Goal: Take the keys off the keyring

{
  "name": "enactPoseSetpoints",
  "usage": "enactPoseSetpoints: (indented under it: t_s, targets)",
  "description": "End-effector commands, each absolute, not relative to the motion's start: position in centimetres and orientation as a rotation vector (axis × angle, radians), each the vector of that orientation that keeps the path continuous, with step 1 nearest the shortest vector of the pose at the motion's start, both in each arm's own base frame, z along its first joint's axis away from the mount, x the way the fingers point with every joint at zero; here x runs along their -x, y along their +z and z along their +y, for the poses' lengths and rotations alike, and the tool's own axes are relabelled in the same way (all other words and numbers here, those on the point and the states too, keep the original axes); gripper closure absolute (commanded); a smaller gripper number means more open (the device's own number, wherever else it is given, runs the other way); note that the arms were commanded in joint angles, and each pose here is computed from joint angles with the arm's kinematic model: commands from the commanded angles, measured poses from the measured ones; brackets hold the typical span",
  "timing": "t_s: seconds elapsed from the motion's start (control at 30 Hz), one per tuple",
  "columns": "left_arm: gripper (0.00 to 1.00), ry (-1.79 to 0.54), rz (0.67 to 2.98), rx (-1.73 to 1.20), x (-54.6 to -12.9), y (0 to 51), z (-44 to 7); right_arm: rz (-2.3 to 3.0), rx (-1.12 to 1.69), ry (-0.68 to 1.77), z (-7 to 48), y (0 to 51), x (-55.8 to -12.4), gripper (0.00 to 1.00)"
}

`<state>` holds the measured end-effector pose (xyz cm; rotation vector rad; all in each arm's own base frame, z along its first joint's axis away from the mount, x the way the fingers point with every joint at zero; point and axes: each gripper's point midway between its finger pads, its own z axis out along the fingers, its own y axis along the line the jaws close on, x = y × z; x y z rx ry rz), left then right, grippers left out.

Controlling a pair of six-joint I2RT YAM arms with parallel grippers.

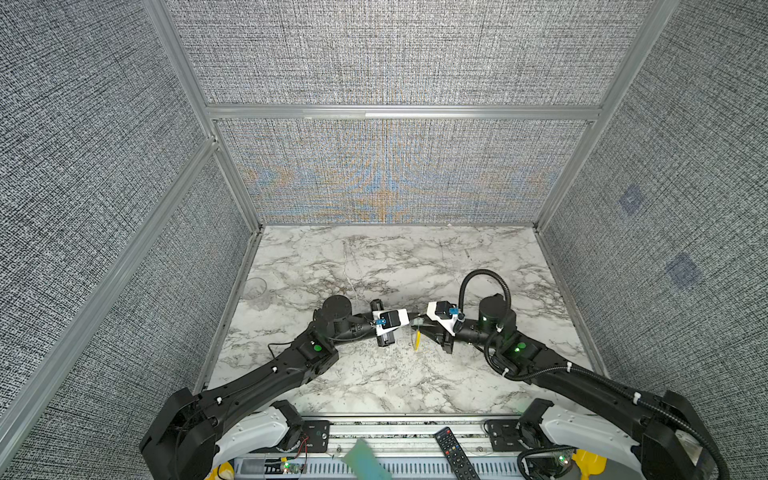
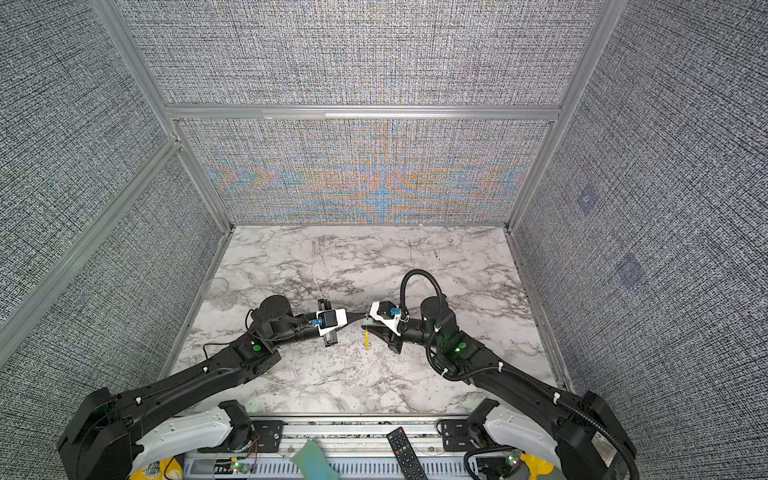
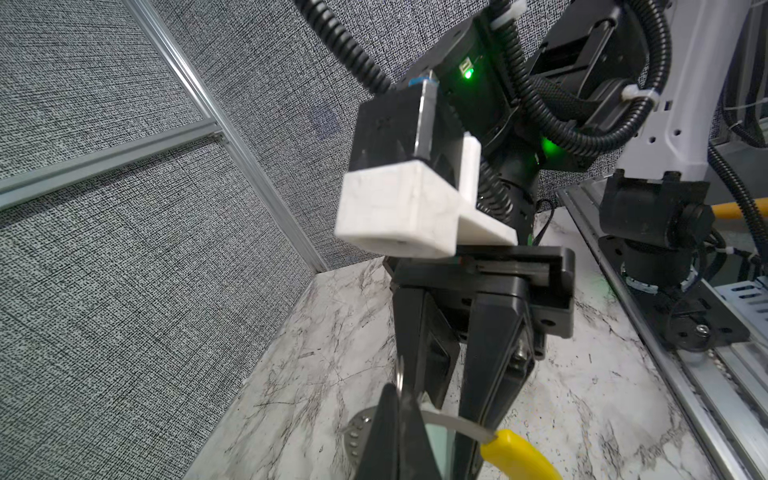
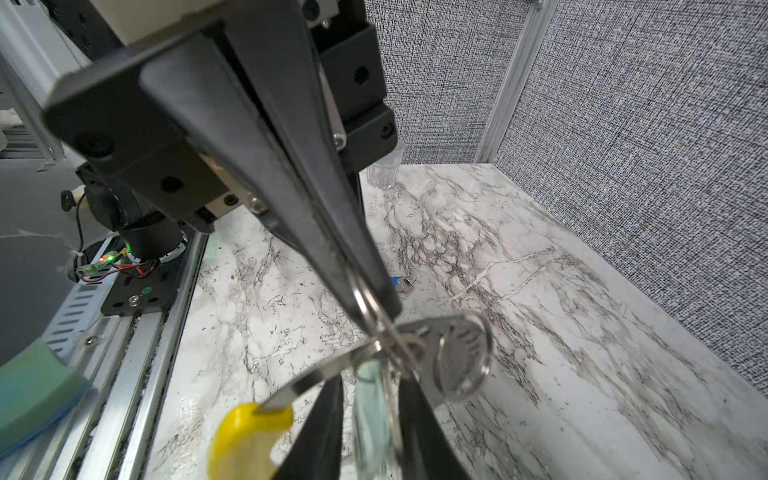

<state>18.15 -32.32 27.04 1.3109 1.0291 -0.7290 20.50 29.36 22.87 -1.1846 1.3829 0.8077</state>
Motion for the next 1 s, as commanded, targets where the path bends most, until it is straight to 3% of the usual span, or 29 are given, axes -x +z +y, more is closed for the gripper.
enactPoseSetpoints:
  t_s: [0.0, 0.37, 0.97]
  targets:
    - [1.0, -0.734, 0.993, -1.29, -18.1, 28.0, -32.4, 1.358, 1.171, 0.82, 29.5, 23.5, -20.4, 0.79]
    - [1.0, -0.693, 1.008, -1.294, -18.4, 27.7, -32.2, 1.369, 1.195, 0.82, 29.4, 23.0, -20.2, 1.0]
    - [1.0, -0.481, 1.037, -1.172, -21.5, 28.5, -30.8, 1.516, 1.226, 0.549, 27.4, 20.6, -22.6, 1.0]
